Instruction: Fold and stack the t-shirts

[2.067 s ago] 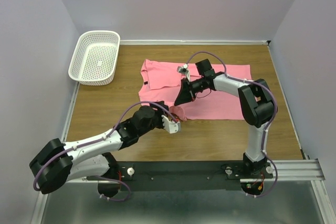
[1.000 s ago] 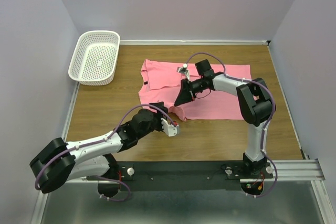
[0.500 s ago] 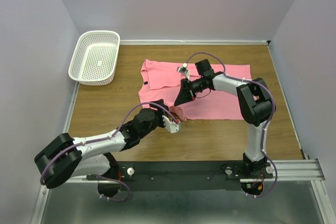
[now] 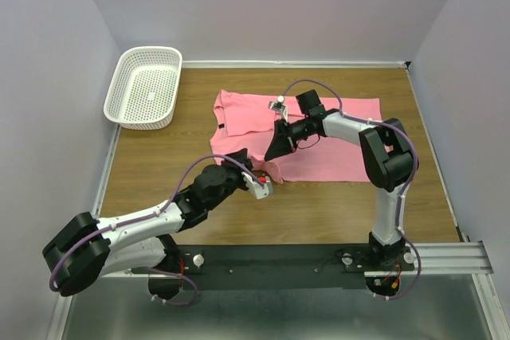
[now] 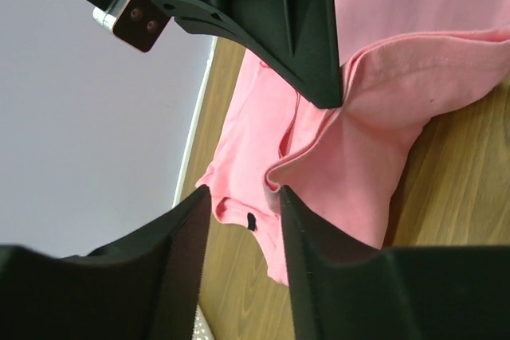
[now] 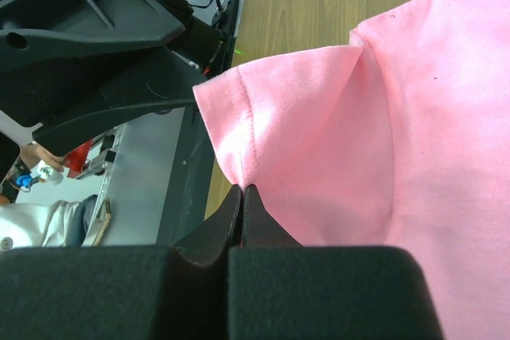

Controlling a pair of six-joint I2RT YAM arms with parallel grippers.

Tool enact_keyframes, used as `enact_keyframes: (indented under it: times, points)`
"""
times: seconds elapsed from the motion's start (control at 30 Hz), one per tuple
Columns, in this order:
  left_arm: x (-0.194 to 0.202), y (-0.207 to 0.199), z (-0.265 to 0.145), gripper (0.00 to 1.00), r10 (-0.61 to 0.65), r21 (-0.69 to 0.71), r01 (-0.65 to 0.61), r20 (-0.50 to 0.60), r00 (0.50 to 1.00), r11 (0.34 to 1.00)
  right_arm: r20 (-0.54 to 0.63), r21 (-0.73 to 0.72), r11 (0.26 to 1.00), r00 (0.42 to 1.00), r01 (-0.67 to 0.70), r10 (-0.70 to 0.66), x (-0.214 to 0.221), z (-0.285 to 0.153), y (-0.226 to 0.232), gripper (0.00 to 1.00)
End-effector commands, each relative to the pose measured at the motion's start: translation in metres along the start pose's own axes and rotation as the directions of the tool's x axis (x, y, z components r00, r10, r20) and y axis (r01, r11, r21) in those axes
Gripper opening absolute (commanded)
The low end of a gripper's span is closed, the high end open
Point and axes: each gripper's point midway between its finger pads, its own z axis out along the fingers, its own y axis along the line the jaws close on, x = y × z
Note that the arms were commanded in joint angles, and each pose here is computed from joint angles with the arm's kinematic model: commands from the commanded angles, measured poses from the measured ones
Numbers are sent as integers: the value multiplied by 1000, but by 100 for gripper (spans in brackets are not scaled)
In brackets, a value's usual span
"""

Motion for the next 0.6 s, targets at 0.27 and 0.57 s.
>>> enact_keyframes:
  times: [0.27, 0.57]
  points:
    - [-7, -15, 5, 43, -35, 55, 32, 46, 998, 998, 5, -24, 1000, 1000, -17, 17, -3, 0, 1, 1]
    - [-6, -19, 11, 45, -44, 87, 39, 55, 998, 995, 6, -26, 999, 1000, -19, 19, -3, -1, 1, 0]
